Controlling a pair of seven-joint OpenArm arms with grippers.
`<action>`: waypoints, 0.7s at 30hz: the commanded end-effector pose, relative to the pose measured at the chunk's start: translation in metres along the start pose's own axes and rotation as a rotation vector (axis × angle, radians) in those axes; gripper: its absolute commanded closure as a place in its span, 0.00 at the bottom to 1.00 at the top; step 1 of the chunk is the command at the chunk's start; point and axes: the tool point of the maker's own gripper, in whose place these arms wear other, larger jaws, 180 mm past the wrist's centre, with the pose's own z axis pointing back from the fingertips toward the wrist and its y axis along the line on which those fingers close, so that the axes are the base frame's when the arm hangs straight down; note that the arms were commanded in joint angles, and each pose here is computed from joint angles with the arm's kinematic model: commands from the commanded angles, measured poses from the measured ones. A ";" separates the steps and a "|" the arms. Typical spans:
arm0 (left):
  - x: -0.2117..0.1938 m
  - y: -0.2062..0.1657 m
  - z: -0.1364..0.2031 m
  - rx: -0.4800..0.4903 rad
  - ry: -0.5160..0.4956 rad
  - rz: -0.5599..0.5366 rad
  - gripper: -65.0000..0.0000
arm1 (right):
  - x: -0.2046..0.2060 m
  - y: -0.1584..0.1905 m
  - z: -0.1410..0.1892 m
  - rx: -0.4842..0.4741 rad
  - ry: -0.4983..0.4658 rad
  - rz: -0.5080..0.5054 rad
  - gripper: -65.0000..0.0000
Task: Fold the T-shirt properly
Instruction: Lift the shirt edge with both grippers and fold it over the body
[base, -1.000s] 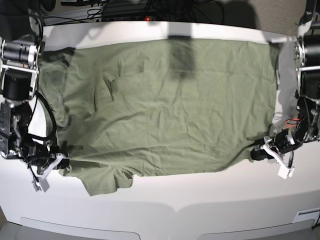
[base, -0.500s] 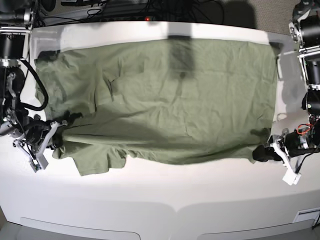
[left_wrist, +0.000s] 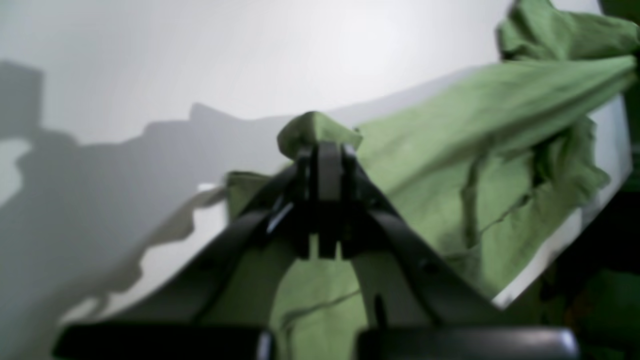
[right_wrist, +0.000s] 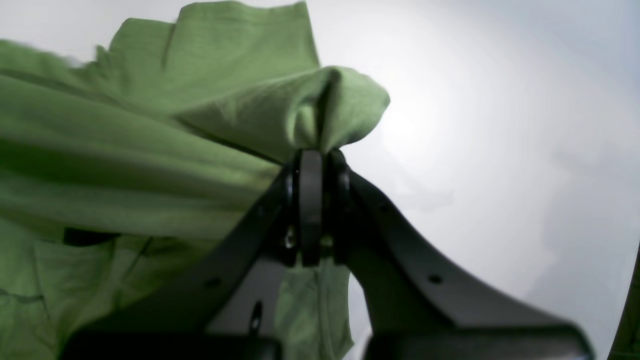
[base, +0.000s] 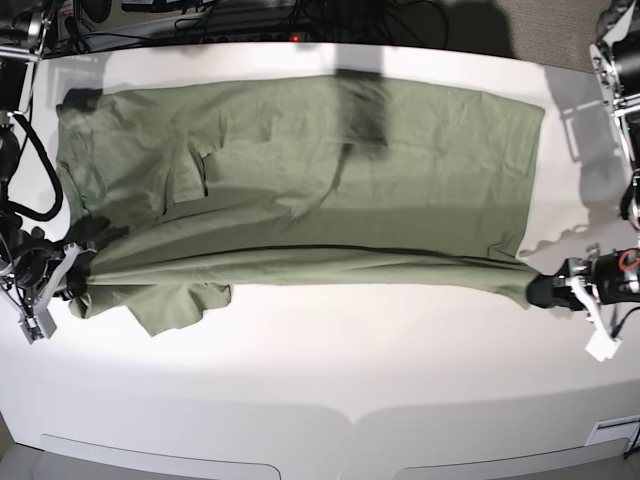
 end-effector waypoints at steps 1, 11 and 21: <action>0.024 -0.001 0.017 -0.007 -0.062 -0.012 1.00 | 0.015 -0.010 0.009 -0.023 -0.047 0.017 1.00; -0.031 0.004 0.029 -0.069 0.034 0.088 1.00 | -0.022 0.009 0.003 0.023 0.036 0.001 1.00; -0.088 0.004 0.025 -0.098 0.107 0.168 1.00 | -0.036 0.011 0.003 0.028 0.095 0.000 1.00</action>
